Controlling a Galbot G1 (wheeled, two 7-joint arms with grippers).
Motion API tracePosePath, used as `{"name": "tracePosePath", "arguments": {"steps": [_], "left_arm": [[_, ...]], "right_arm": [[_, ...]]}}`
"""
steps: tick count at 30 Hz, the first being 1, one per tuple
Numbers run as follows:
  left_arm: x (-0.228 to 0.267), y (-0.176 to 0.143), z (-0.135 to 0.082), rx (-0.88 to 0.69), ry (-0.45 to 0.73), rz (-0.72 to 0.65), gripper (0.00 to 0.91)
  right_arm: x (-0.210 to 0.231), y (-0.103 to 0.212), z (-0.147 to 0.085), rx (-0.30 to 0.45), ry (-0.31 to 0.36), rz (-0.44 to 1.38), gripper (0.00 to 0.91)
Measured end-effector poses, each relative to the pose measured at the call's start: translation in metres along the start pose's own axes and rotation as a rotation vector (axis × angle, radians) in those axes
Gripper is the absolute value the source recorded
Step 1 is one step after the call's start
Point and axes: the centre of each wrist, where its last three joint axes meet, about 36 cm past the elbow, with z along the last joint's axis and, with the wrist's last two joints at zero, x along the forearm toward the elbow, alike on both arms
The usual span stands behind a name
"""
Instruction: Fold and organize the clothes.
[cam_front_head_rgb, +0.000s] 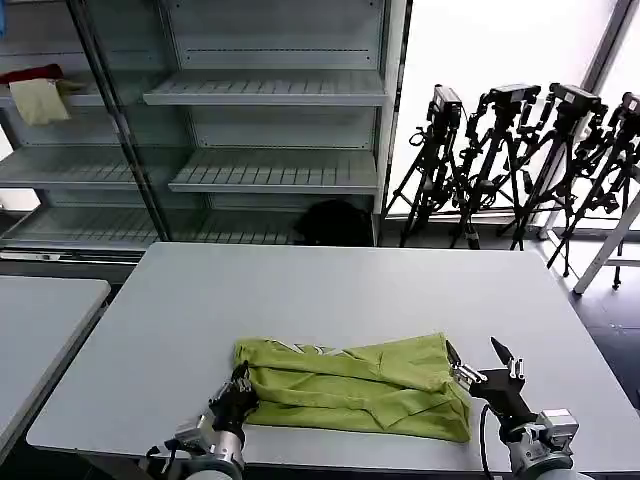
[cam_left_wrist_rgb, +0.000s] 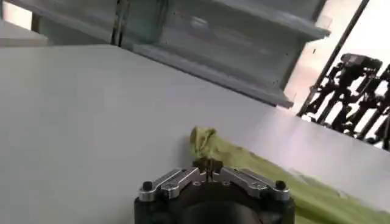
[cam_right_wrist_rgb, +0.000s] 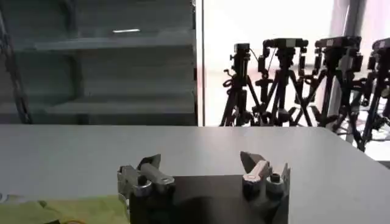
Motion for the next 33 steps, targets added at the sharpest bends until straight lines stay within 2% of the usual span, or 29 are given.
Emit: {"name": "tracePosePath", "arguments": {"steps": [9,17,21,24,28,33], "left_arm": [[-0.02,0.023,-0.04,0.008,-0.074,-0.06,0.0],[-0.032,0.082,-0.075,-0.013,-0.118,-0.171,0.0],[-0.027,0.119,-0.098,-0.026,-0.142,-0.238,0.0],[-0.017,0.135,-0.113,-0.03,-0.161,-0.269,0.0],[-0.004,0.136,-0.128,-0.036,-0.182,-0.268,0.0],[0.01,0.114,-0.138,-0.038,-0.209,-0.204,0.0]], "right_arm": [[-0.001,0.001,-0.001,0.001,-0.008,-0.001,0.907],[-0.001,0.0,-0.004,0.006,-0.017,0.001,0.907],[-0.002,0.001,-0.006,0.004,-0.024,0.002,0.907],[-0.003,0.003,-0.006,0.001,-0.026,0.001,0.907],[-0.002,0.005,-0.007,-0.002,-0.03,-0.003,0.907],[-0.001,0.003,-0.008,-0.004,-0.032,0.004,0.907]]}}
